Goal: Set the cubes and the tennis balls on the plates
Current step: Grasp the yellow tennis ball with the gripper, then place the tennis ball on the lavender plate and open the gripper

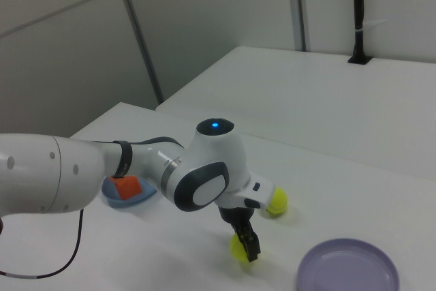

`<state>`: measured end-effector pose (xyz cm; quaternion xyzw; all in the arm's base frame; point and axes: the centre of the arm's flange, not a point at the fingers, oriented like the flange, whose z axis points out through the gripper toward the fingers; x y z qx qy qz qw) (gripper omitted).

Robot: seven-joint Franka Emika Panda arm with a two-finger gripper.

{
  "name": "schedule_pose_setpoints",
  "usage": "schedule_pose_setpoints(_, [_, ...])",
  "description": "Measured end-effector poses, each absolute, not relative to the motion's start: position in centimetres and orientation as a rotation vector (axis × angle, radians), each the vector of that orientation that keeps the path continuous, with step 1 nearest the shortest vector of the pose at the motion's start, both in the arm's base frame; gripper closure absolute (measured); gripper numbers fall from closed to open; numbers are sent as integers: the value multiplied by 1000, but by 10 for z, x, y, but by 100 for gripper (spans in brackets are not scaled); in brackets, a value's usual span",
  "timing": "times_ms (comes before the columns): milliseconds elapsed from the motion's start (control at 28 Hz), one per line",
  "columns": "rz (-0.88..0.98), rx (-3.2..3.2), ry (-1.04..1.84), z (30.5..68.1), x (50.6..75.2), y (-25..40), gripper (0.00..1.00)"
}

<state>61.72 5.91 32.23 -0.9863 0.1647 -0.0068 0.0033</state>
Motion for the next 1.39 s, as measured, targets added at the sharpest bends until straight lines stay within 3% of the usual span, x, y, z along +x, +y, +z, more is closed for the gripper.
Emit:
schedule_pose_setpoints(250, [-121,-3065,555,359,625,34,30])
schedule_pose_setpoints(571, [-259,-3000,706,407,633,-57,30])
schedule_pose_setpoints(1107, [-293,-2998,802,350,656,-106,30])
schedule_pose_setpoints(1393, [-296,-3010,780,349,658,-107,28])
